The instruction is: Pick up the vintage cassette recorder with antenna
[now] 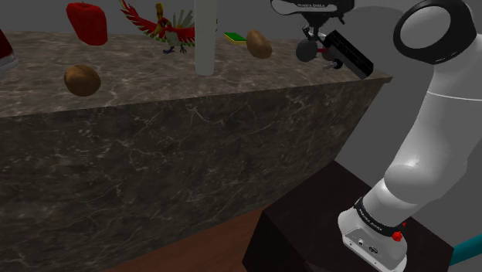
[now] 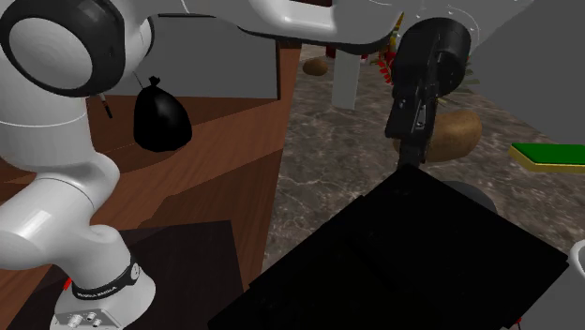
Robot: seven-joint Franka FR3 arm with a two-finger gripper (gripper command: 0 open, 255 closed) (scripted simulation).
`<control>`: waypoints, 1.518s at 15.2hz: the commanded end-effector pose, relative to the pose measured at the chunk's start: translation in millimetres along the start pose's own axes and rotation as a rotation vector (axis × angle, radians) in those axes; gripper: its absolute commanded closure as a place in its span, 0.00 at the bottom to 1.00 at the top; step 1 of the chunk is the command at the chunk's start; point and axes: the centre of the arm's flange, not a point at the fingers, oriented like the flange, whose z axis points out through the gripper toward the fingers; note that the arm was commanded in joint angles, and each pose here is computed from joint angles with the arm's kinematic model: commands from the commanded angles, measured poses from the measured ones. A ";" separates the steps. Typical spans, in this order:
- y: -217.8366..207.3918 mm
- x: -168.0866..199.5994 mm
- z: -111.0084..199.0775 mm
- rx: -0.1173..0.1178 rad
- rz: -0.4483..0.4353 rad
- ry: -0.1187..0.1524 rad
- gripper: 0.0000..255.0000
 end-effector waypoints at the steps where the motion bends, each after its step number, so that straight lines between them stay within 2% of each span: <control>1: -0.7 18.6 1.1 -0.061 0.041 -0.011 0.00; 10: -34.5 12.7 21.7 -0.061 0.041 -0.011 0.00; 11: -34.2 11.9 21.4 -0.061 0.041 -0.011 1.00; 19: -37.7 15.3 23.6 -0.061 0.041 -0.011 1.00; 23: -21.1 15.0 13.5 -0.061 0.041 -0.011 1.00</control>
